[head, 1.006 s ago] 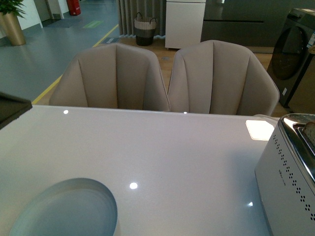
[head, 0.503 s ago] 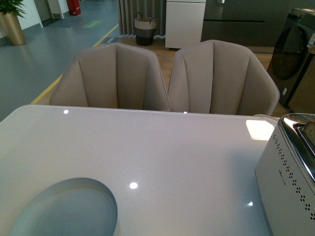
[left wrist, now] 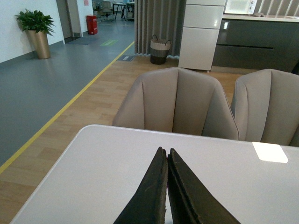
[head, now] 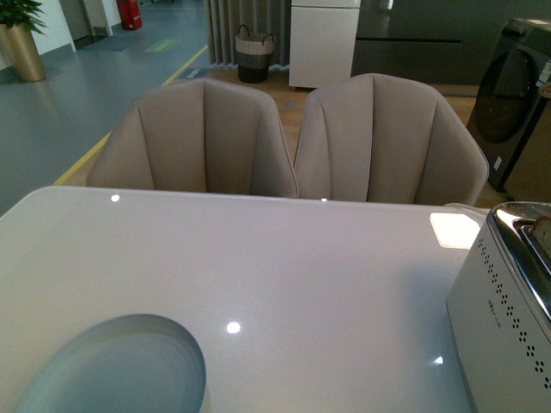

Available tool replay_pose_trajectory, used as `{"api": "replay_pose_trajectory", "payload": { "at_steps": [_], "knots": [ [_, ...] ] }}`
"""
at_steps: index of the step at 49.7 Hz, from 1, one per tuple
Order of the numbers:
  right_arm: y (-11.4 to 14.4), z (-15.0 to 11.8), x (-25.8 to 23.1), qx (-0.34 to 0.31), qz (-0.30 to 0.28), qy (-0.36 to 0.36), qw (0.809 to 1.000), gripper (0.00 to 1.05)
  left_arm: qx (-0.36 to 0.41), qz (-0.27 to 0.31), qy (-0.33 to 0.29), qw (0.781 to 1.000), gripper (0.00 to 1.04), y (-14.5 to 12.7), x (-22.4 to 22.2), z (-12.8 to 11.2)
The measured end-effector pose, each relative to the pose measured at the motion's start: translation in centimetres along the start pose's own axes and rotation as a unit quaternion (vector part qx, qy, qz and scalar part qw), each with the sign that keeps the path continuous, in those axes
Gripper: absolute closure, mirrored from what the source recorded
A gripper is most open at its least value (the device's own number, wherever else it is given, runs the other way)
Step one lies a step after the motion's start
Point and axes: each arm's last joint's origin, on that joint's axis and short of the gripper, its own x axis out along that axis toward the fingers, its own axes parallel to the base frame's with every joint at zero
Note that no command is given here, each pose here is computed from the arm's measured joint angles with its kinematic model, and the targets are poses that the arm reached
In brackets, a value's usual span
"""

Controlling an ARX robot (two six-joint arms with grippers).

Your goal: Left arm holds plate, right arm toasts bread

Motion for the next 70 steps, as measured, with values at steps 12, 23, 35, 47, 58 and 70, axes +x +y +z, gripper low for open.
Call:
{"api": "replay_pose_trajectory", "payload": {
  "at_steps": [12, 23, 35, 47, 58, 70],
  "knots": [
    [0.0, 0.0, 0.0, 0.0, 0.0, 0.0, 1.0, 0.09, 0.0, 0.0, 0.0, 1.0, 1.02, 0.0, -1.4, -1.1],
    [0.0, 0.0, 0.0, 0.0, 0.0, 0.0, 1.0, 0.09, 0.0, 0.0, -0.008, 1.0, 1.02, 0.0, -2.5, -0.7],
    [0.0, 0.0, 0.0, 0.0, 0.0, 0.0, 1.0, 0.09, 0.0, 0.0, -0.011, 1.0, 1.02, 0.0, -3.2, -0.5],
    [0.0, 0.0, 0.0, 0.0, 0.0, 0.0, 1.0, 0.09, 0.0, 0.0, -0.011, 1.0, 1.02, 0.0, -4.0, -0.5],
    [0.0, 0.0, 0.0, 0.0, 0.0, 0.0, 1.0, 0.09, 0.0, 0.0, -0.011, 1.0, 1.02, 0.0, -4.4, -0.6],
    [0.0, 0.0, 0.0, 0.0, 0.0, 0.0, 1.0, 0.09, 0.0, 0.0, -0.008, 1.0, 1.02, 0.0, -5.6, -0.9]
  ]
}}
